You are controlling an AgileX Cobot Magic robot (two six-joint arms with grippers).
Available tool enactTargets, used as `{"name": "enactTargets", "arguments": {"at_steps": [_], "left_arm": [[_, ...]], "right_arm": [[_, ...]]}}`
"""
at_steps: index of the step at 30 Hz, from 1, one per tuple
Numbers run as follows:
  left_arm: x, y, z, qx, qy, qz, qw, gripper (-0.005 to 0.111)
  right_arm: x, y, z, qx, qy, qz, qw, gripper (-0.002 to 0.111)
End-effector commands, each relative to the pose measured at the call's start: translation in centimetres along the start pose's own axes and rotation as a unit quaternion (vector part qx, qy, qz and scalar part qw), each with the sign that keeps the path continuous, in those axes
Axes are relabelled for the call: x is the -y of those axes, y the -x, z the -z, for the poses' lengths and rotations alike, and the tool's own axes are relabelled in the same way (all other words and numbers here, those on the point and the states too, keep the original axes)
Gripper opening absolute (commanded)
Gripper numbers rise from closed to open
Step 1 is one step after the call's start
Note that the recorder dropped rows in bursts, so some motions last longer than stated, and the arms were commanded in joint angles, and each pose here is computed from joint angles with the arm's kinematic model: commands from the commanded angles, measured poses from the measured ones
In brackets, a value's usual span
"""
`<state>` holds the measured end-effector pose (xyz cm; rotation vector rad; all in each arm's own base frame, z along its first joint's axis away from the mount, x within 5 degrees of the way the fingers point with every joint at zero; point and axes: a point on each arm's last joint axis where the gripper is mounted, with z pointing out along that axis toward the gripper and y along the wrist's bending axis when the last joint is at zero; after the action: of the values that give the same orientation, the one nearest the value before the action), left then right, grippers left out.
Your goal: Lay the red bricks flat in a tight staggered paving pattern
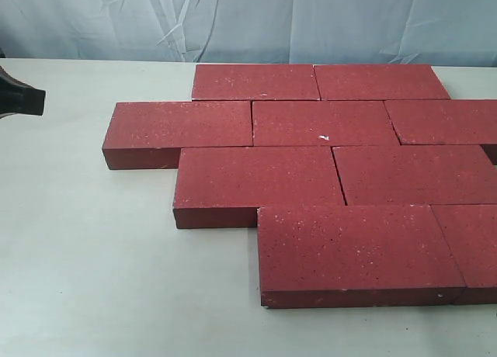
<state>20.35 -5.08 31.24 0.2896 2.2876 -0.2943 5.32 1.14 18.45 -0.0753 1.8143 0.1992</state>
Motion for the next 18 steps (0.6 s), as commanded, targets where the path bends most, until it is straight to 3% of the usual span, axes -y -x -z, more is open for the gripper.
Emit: {"name": "enactTargets", "arguments": {"at_steps": [1,18], "left_arm": [[0.12,-0.10,0.09,0.004,-0.001,-0.003,1.000,0.000],[0.12,-0.10,0.09,0.004,-0.001,-0.003,1.000,0.000]], "right_arm": [[0.05,0.09,0.03,0.010,-0.003,0.002,1.000,-0.001],[0.02,0.09,0.03,0.010,-0.001,-0.004,1.000,-0.001]]}}
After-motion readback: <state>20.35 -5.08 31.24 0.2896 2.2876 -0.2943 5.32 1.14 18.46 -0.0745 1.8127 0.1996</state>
